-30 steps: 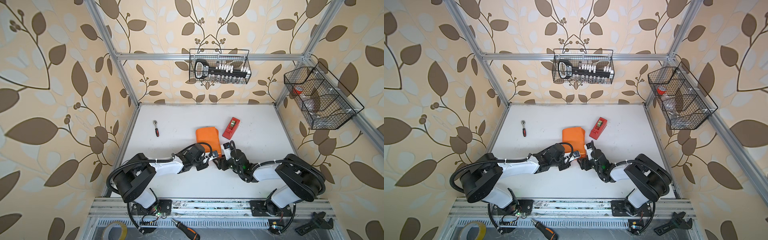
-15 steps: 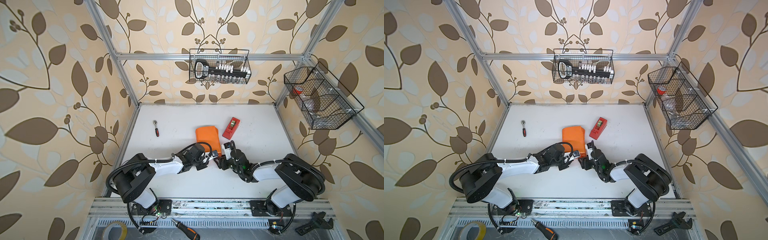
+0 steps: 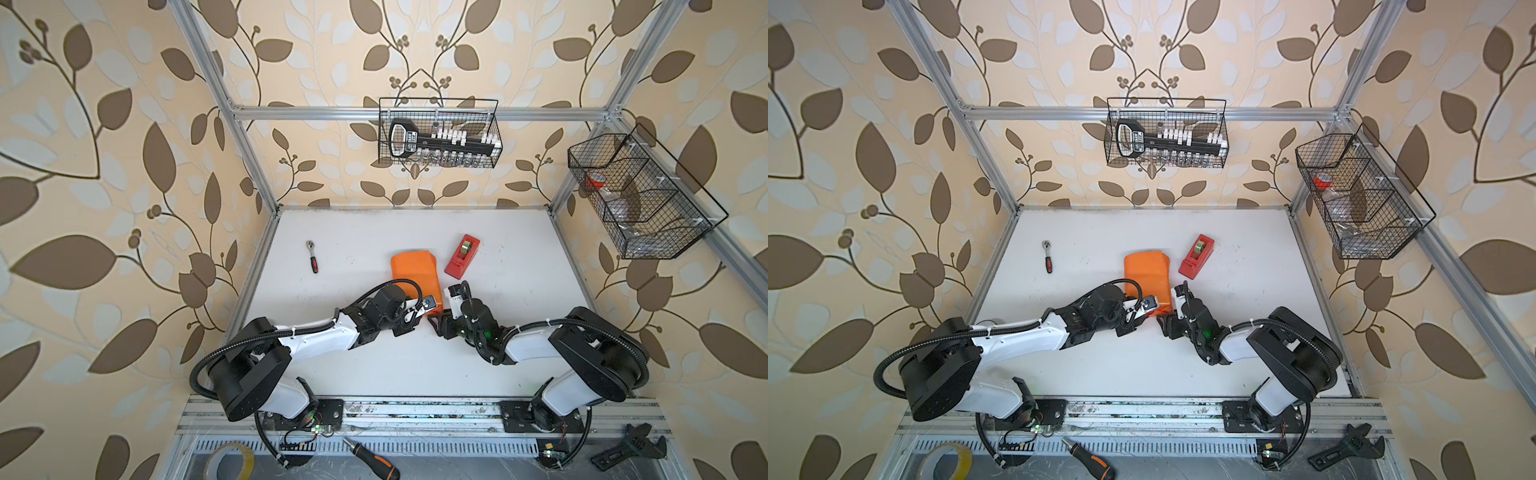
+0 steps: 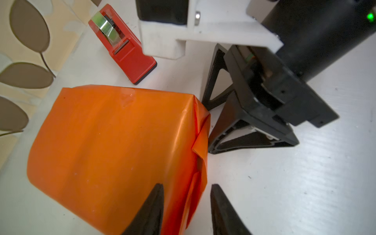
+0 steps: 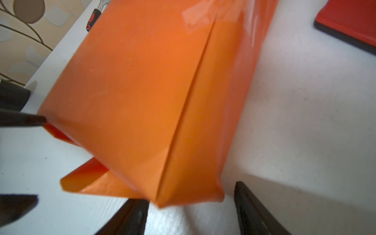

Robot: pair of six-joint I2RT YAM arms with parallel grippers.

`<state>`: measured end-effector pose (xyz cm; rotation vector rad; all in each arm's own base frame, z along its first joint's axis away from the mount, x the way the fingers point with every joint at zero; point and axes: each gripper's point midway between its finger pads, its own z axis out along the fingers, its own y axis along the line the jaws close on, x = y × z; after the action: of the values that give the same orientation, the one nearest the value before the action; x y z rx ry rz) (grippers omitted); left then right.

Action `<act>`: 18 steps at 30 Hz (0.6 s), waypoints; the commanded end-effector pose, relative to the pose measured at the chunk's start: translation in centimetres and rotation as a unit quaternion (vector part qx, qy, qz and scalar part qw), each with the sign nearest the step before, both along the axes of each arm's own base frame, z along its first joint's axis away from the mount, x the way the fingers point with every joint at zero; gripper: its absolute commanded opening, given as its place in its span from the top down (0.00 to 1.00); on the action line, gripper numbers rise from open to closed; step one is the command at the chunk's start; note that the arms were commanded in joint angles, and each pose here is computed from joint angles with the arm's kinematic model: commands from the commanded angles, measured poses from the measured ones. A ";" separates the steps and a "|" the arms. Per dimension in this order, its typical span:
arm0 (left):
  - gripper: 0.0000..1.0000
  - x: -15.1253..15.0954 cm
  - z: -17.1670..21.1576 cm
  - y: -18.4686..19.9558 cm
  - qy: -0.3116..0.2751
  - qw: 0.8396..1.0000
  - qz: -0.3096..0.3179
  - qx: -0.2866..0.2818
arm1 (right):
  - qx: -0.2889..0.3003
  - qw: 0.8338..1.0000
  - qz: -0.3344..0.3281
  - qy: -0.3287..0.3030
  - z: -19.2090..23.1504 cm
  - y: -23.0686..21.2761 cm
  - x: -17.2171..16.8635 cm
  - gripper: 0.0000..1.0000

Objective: Wrap the gift box in paper

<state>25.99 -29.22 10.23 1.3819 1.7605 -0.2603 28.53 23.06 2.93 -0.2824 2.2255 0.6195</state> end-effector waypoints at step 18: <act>0.01 3.1 1.6 0.4 -0.166 0.983 -0.055 0.056 | 0.019 1.000 -0.022 -0.006 0.2 0.3 1.3 0.36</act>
<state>27.45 -27.86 9.42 1.5035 1.5594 -0.0293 29.10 23.35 2.94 -0.2432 2.2113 0.6410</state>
